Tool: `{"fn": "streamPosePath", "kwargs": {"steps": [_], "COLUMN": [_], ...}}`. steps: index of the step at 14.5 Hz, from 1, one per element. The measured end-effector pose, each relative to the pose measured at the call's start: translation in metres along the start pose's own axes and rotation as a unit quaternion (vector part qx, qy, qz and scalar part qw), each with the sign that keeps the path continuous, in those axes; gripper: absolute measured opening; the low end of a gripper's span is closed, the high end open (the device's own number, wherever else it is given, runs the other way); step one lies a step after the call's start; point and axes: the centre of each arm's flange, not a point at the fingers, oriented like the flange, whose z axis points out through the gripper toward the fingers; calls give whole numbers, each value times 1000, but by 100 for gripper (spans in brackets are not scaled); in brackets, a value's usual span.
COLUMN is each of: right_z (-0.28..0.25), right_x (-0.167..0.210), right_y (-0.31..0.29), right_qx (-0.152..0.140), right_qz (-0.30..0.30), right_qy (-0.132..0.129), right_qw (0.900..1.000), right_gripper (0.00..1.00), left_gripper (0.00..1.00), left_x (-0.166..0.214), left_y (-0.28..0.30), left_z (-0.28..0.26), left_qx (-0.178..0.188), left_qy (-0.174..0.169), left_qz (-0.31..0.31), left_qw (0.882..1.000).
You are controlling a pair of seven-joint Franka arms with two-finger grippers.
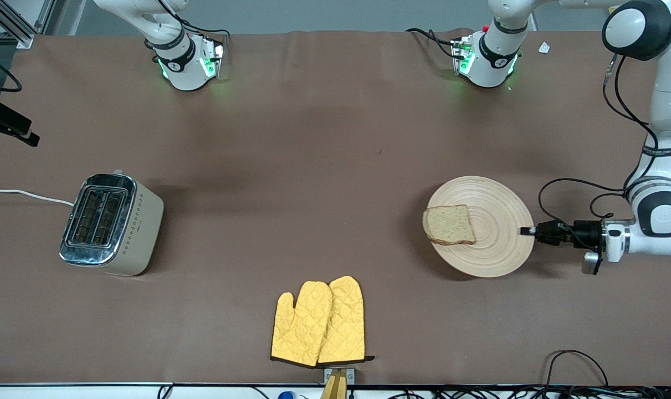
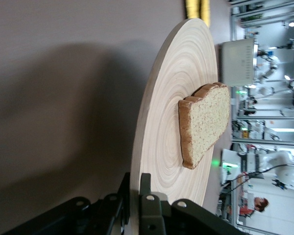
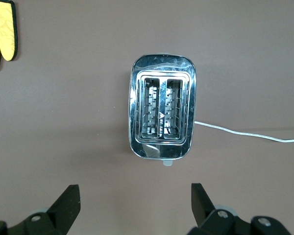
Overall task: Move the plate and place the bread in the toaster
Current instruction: 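Slide the plate with bread toward the table middle with the left gripper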
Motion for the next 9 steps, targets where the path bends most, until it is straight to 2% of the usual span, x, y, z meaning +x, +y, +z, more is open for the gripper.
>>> {"fn": "streamPosePath", "kwargs": {"steps": [3,7,9], "right_z": [0,0,0], "right_x": [0,0,0], "right_y": [0,0,0], "right_qx": [0,0,0], "right_qz": [0,0,0], "right_qy": [0,0,0], "right_qw": [1000,1000,1000], "right_gripper": [100,100,100], "left_gripper": [9,9,9], "left_x": [38,78,90], "left_y": [43,94,120], "left_z": [53,137,188], "left_qx": [-22,-6,3], "left_qy": [-6,-5,-21], "left_qz": [-10,-19,-16], "left_qw": [1000,1000,1000]}}
